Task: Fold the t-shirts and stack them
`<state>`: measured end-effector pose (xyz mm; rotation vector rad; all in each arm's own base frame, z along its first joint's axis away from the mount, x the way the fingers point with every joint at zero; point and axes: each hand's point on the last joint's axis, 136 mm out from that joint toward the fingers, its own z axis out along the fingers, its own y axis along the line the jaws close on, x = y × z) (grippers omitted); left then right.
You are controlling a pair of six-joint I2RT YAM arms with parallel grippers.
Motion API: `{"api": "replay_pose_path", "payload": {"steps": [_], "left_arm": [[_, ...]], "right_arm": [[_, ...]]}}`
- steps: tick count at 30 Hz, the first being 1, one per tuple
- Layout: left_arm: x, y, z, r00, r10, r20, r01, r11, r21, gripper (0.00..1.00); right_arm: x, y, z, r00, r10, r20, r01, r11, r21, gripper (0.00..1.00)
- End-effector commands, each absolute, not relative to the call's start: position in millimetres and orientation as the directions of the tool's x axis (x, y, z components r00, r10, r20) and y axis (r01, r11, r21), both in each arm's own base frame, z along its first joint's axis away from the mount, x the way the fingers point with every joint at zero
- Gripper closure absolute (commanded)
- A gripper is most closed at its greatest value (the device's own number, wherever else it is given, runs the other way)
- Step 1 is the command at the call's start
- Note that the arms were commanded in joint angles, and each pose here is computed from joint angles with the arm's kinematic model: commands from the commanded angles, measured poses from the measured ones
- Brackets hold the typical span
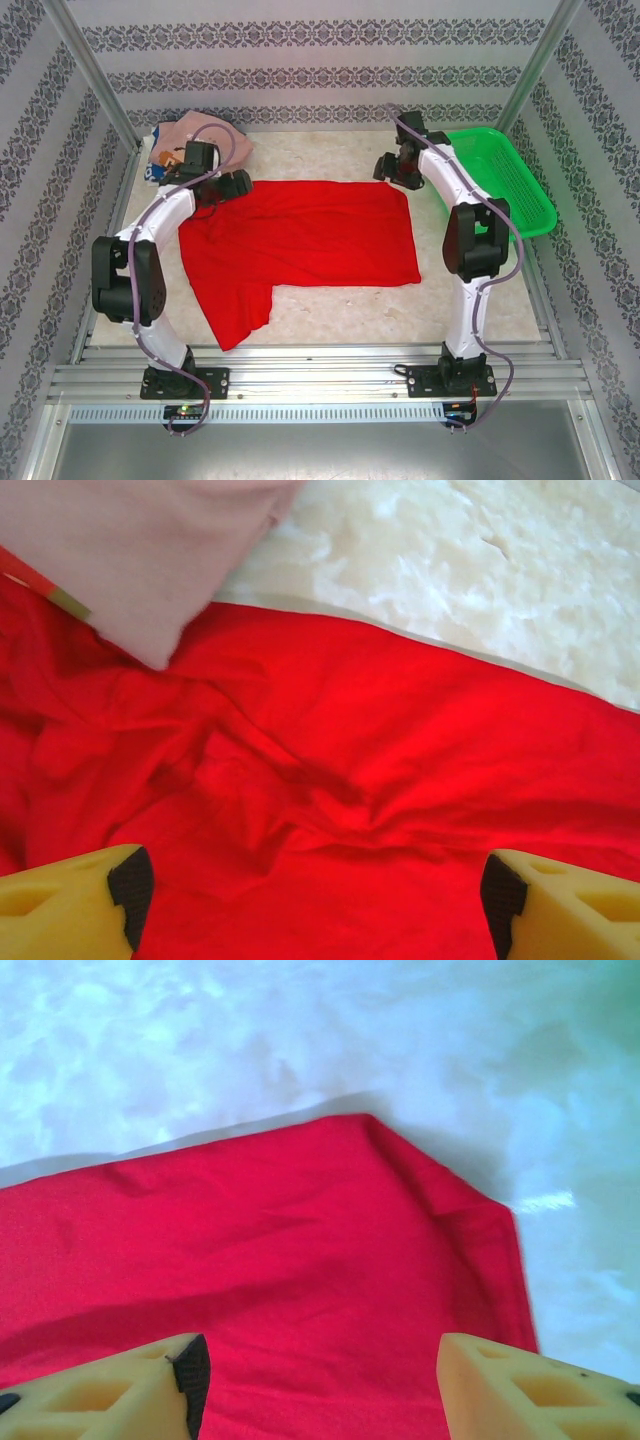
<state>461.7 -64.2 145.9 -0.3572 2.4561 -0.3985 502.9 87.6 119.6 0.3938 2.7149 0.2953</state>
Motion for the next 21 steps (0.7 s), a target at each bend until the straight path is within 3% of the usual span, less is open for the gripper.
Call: {"api": "replay_pose_path", "payload": {"steps": [1, 10, 21], "left_arm": [[461, -87, 139, -0.770, -0.350, -0.534, -0.160, 0.915, -0.369, 0.18], [489, -155, 112, -0.817, -0.316, -0.482, -0.114, 0.908, -0.402, 0.25], [505, -160, 61, -0.826, -0.355, -0.437, -0.206, 0.913, -0.353, 0.37]], "right_arm": [[490, 68, 99, -0.878, 0.422, -0.228, 0.362, 0.895, 0.261, 0.42], [506, 68, 69, -0.856, 0.509, -0.089, 0.450, 0.819, 0.357, 0.54], [529, 58, 48, -0.819, 0.570, -0.065, 0.512, 0.778, 0.365, 0.65]]}}
